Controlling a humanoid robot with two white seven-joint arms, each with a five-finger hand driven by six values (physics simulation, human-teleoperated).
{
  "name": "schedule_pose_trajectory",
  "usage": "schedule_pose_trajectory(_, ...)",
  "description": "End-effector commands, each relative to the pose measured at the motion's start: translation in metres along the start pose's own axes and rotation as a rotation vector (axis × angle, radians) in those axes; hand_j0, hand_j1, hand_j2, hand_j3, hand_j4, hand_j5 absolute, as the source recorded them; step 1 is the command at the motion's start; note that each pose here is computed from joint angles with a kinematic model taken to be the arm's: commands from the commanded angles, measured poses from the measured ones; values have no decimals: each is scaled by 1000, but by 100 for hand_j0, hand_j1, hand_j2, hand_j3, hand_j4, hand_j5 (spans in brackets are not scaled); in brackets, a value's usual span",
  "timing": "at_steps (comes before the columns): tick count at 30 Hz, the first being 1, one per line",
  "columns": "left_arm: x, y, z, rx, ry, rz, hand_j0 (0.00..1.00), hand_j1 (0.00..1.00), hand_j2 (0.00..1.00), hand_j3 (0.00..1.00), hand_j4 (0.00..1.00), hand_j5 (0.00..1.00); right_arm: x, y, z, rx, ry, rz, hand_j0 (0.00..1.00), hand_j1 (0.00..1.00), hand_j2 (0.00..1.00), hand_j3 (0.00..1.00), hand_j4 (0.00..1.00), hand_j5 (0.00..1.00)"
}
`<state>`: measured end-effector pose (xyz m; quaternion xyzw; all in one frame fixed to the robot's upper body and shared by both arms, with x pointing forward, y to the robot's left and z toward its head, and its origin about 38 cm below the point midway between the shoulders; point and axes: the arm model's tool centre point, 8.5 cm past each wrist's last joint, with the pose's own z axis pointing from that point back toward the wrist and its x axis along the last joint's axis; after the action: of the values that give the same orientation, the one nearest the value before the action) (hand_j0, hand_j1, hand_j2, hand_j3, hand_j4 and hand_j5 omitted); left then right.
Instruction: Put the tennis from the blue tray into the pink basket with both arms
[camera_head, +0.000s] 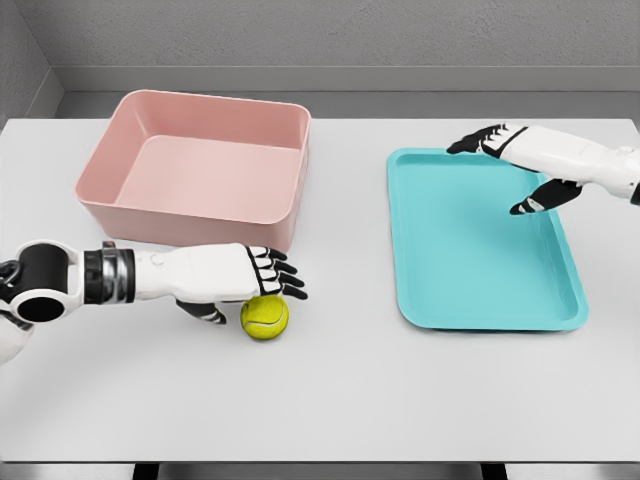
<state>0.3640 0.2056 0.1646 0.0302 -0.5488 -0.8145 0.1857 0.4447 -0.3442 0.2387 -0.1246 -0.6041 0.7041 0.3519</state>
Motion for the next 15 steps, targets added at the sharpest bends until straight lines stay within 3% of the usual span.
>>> schedule_pose_trajectory(1, 0, -4, -6, -7, -2, 8, 100, 100, 100, 100, 100, 100, 0, -1, 1, -5, 2, -5, 100, 100, 100, 100, 100, 100)
schedule_pose_trajectory(15, 2, -6, -7, -15, -4, -2, 100, 100, 100, 100, 100, 100, -1, -1, 2, -4, 4, -4, 100, 100, 100, 100, 100, 100)
